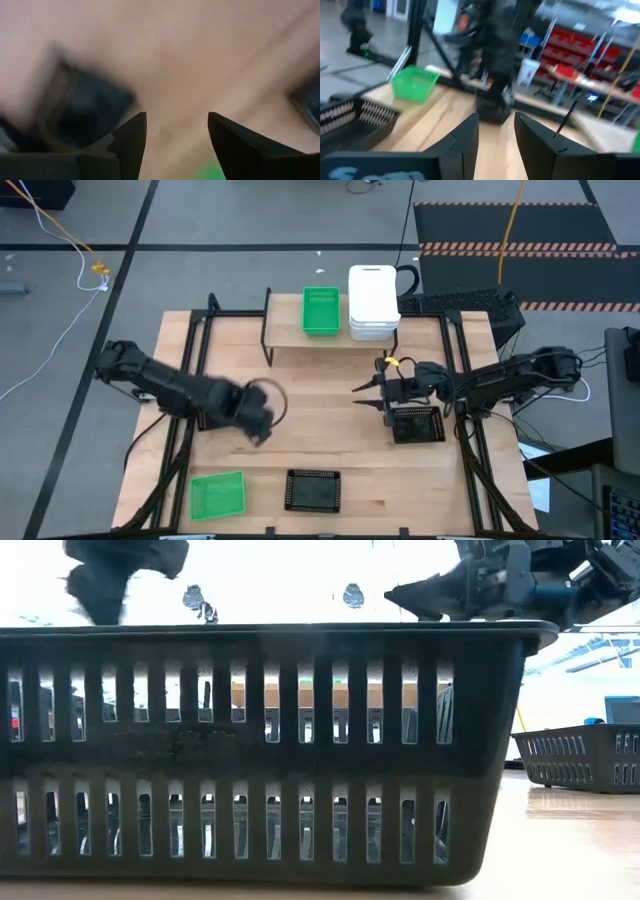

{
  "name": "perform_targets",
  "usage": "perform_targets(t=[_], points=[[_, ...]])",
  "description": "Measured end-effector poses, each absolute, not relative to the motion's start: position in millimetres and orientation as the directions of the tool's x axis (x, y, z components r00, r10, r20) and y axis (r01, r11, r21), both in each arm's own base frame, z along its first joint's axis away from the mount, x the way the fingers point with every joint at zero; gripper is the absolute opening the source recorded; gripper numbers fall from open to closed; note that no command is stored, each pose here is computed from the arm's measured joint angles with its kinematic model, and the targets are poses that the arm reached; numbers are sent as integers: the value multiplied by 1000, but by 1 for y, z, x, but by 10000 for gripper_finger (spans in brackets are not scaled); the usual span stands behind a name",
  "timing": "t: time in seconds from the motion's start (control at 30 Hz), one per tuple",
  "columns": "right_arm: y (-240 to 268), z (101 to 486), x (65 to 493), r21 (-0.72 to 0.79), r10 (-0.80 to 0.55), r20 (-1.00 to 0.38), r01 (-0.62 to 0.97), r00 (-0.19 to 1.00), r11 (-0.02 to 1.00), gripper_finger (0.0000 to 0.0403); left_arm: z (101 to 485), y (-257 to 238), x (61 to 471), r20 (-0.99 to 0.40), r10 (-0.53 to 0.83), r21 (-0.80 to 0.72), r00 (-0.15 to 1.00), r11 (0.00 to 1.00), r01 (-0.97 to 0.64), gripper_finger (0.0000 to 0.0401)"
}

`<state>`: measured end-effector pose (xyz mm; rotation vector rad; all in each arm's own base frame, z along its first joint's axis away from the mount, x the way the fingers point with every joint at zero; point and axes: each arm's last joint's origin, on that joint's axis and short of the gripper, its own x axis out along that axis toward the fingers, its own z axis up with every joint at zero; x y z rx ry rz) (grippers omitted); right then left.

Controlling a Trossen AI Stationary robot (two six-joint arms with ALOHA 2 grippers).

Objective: Stack baskets on shelf by color
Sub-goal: Stack the green bin on top of the other green bin on the shelf

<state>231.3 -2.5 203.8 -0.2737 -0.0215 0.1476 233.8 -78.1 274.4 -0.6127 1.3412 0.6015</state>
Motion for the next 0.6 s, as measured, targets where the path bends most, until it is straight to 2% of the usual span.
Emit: perform_targets(t=[0.07,0.2,0.3,0.43,0.6], points=[[-5,209,231,-274,136,46,-118,990,954,121,271,-100,227,-993,-39,-113,111,579,-807,214],[-10,221,229,-264,115,166,-68,979,962,121,263,-143,223,-972,-165,-208,166,290,-934,214],[-13,225,228,-284,102,205,-40,973,958,121,255,-160,219,-966,-195,-211,168,230,-950,214],[-19,226,228,-331,81,222,-3,972,944,121,233,-168,222,-981,-153,-143,118,165,-976,214],[-28,228,227,-374,42,229,48,973,926,121,216,-180,235,-968,-232,-137,99,154,-979,214]])
